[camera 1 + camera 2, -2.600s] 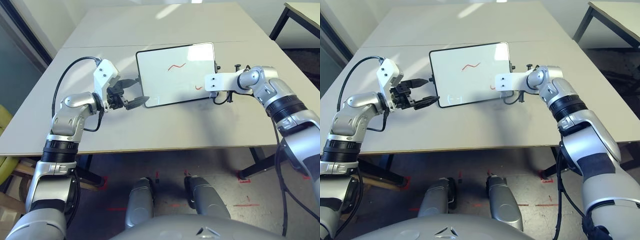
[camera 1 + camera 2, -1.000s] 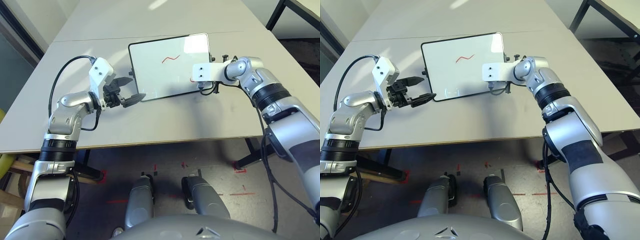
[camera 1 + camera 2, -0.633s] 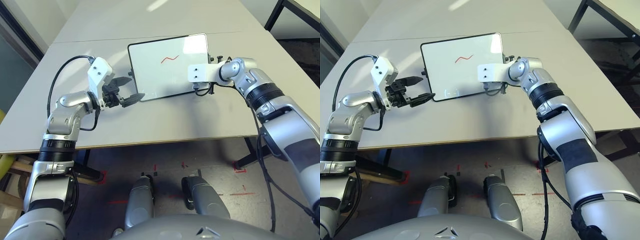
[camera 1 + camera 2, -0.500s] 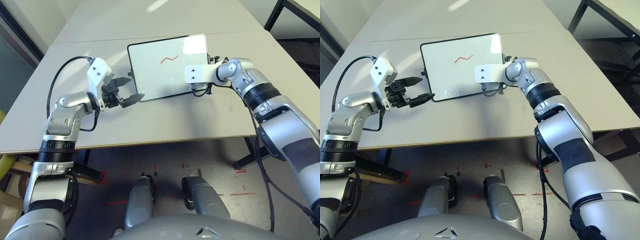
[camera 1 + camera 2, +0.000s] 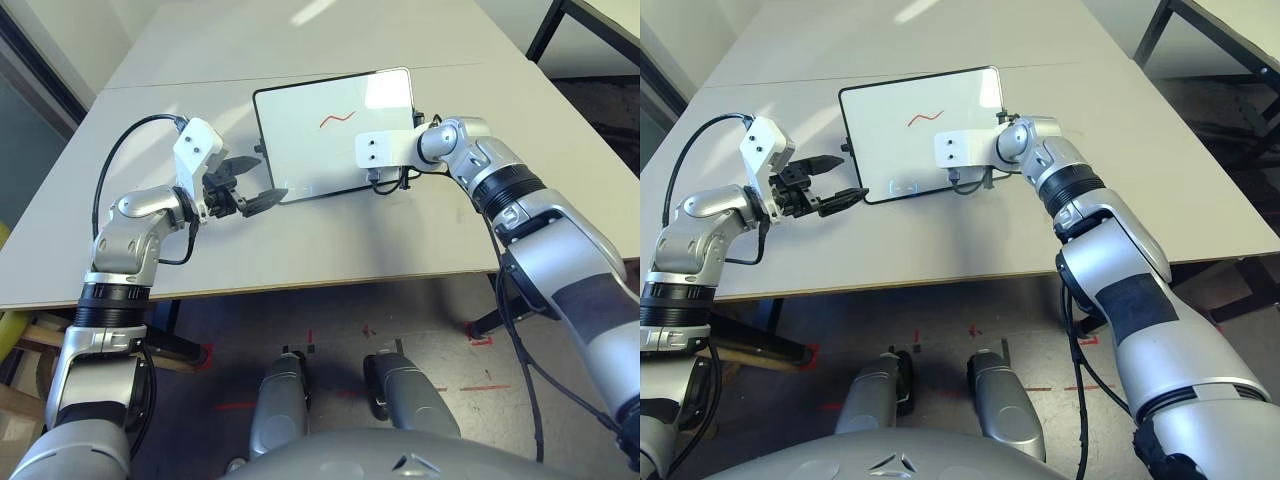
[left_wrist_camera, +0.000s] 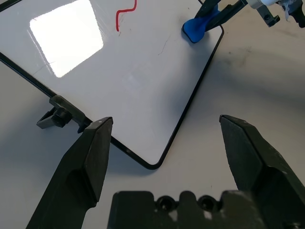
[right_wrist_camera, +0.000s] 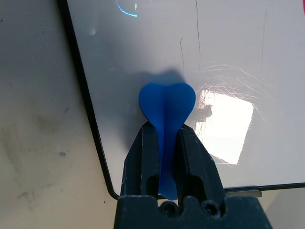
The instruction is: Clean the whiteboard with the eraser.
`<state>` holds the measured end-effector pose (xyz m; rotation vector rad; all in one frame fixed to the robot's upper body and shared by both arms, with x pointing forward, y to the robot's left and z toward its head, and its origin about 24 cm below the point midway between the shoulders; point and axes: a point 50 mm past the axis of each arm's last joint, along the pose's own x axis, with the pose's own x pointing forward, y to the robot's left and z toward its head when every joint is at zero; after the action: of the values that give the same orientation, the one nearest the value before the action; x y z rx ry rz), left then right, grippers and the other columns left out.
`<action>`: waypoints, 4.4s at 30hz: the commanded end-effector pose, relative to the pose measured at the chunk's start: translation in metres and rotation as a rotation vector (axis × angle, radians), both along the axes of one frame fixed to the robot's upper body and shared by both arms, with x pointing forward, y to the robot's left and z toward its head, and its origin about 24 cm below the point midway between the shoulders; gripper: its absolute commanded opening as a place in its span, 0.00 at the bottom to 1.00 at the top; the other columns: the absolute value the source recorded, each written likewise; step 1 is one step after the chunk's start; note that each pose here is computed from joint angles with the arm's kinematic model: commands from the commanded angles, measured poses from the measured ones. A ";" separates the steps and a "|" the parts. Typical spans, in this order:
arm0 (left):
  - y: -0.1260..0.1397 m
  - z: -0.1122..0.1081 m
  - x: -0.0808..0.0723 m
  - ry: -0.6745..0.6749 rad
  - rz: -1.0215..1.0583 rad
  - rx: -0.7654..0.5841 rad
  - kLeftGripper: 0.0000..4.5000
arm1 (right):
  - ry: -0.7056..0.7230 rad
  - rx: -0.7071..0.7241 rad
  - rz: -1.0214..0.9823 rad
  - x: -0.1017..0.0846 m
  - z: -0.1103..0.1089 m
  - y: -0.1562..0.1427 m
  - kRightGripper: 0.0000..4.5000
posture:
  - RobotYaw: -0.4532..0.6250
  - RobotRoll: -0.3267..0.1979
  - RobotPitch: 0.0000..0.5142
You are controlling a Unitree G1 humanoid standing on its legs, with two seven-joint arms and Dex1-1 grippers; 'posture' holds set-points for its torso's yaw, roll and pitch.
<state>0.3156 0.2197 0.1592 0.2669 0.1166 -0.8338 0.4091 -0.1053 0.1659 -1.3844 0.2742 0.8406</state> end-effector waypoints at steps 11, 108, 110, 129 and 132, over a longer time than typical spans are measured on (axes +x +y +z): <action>0.002 0.003 0.000 -0.004 -0.001 0.003 1.00 | 0.034 -0.068 -0.083 -0.001 -0.010 -0.038 0.06 | 0.34 0.62 0.22; 0.029 0.011 -0.022 -0.057 0.175 0.006 1.00 | -0.189 0.167 -0.154 0.014 0.032 0.038 0.06 | 0.51 0.62 0.24; 0.030 0.010 -0.025 -0.056 0.181 0.006 1.00 | -0.186 0.161 -0.148 0.013 0.030 0.040 0.06 | 0.51 0.62 0.24; 0.031 0.007 -0.030 -0.047 0.203 0.003 1.00 | -0.165 0.180 -0.030 0.003 0.023 0.080 0.06 | 0.54 0.62 0.25; 0.032 0.007 -0.031 -0.046 0.205 0.004 1.00 | -0.158 0.176 -0.017 0.001 0.021 0.084 0.06 | 0.54 0.62 0.26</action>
<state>0.2877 0.2484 0.1650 0.2639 0.0970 -0.6325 0.4126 -0.0226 0.1976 -1.2684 0.0603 0.6915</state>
